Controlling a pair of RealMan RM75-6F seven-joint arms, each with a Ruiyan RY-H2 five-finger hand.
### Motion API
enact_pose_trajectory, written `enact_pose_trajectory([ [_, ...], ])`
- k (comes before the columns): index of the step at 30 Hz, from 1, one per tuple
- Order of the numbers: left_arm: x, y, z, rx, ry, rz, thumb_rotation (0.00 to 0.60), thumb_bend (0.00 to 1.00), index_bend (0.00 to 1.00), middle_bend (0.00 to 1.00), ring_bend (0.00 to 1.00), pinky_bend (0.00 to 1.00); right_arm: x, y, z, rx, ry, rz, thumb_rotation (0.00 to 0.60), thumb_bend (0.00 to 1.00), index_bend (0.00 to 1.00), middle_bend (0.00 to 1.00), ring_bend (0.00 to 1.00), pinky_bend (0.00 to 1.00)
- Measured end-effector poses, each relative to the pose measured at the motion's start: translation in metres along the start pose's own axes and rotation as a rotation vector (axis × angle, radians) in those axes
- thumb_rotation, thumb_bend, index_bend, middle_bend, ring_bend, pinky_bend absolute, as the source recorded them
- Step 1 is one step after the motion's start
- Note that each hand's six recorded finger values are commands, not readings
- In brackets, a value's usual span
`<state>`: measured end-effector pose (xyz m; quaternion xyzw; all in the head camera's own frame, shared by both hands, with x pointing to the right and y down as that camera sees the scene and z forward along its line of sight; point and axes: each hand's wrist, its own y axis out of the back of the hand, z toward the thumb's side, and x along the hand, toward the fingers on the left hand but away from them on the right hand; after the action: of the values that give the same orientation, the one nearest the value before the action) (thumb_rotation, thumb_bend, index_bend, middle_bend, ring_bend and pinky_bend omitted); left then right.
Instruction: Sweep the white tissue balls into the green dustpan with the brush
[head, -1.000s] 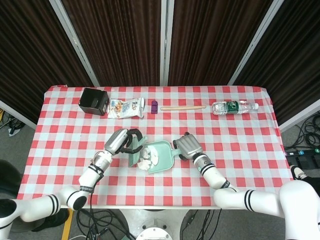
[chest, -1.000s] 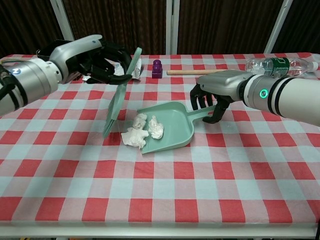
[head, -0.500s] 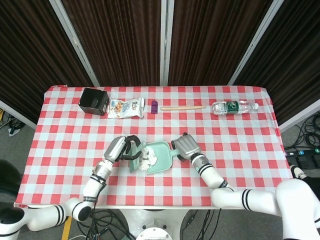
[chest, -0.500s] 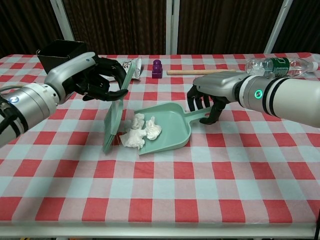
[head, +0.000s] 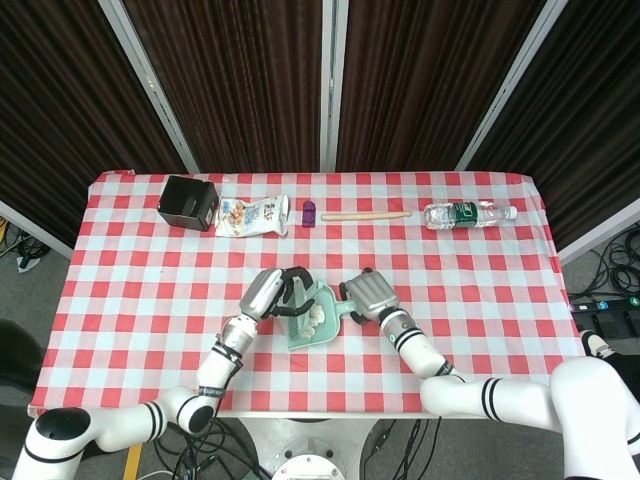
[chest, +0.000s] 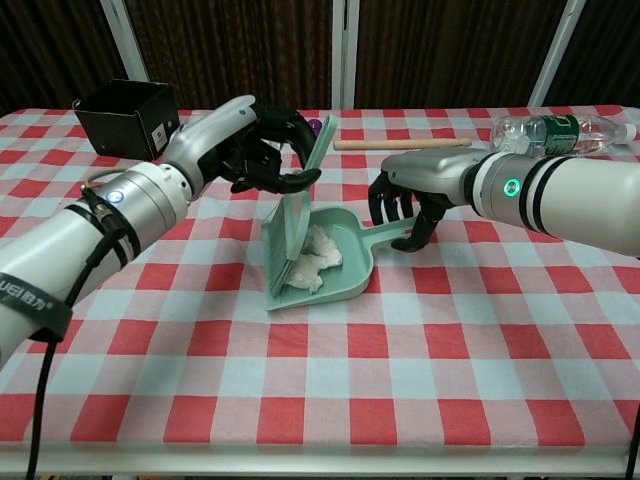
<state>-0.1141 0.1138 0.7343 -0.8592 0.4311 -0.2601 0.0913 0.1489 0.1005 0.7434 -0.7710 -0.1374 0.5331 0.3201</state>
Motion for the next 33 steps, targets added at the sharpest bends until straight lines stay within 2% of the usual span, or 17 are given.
enact_pose_trajectory([
  [7, 0.01, -0.005, 0.012, -0.024, -0.027, -0.005, 0.6, 0.5, 0.56, 0.57, 0.77, 0.91, -0.002, -0.002, -0.001, -0.044, 0.002, 0.006, 0.6, 0.4, 0.72, 0.62, 0.4, 0.2],
  [11, 0.011, -0.001, 0.014, -0.015, -0.038, 0.002, 0.6, 0.5, 0.56, 0.57, 0.76, 0.91, -0.002, 0.0, -0.005, -0.058, -0.004, 0.0, 0.6, 0.39, 0.7, 0.62, 0.39, 0.2],
  [15, 0.007, 0.01, 0.016, -0.013, -0.053, 0.017, 0.6, 0.5, 0.56, 0.57, 0.76, 0.91, -0.002, -0.002, -0.008, -0.056, -0.005, 0.006, 0.6, 0.36, 0.6, 0.6, 0.36, 0.21],
  [21, -0.01, 0.036, 0.013, 0.005, -0.061, 0.036, 0.6, 0.5, 0.55, 0.57, 0.76, 0.91, 0.0, -0.002, -0.012, -0.054, -0.009, 0.0, 0.6, 0.24, 0.36, 0.45, 0.26, 0.2],
  [25, -0.025, 0.058, 0.001, 0.065, -0.037, 0.041, 0.6, 0.5, 0.55, 0.56, 0.76, 0.91, 0.002, -0.001, -0.014, -0.049, -0.014, -0.006, 0.6, 0.17, 0.29, 0.39, 0.22, 0.2],
  [33, -0.046, 0.091, -0.036, 0.294, 0.097, -0.014, 0.6, 0.5, 0.53, 0.53, 0.74, 0.91, 0.009, 0.003, -0.018, -0.061, -0.02, -0.014, 0.6, 0.15, 0.16, 0.32, 0.21, 0.2],
])
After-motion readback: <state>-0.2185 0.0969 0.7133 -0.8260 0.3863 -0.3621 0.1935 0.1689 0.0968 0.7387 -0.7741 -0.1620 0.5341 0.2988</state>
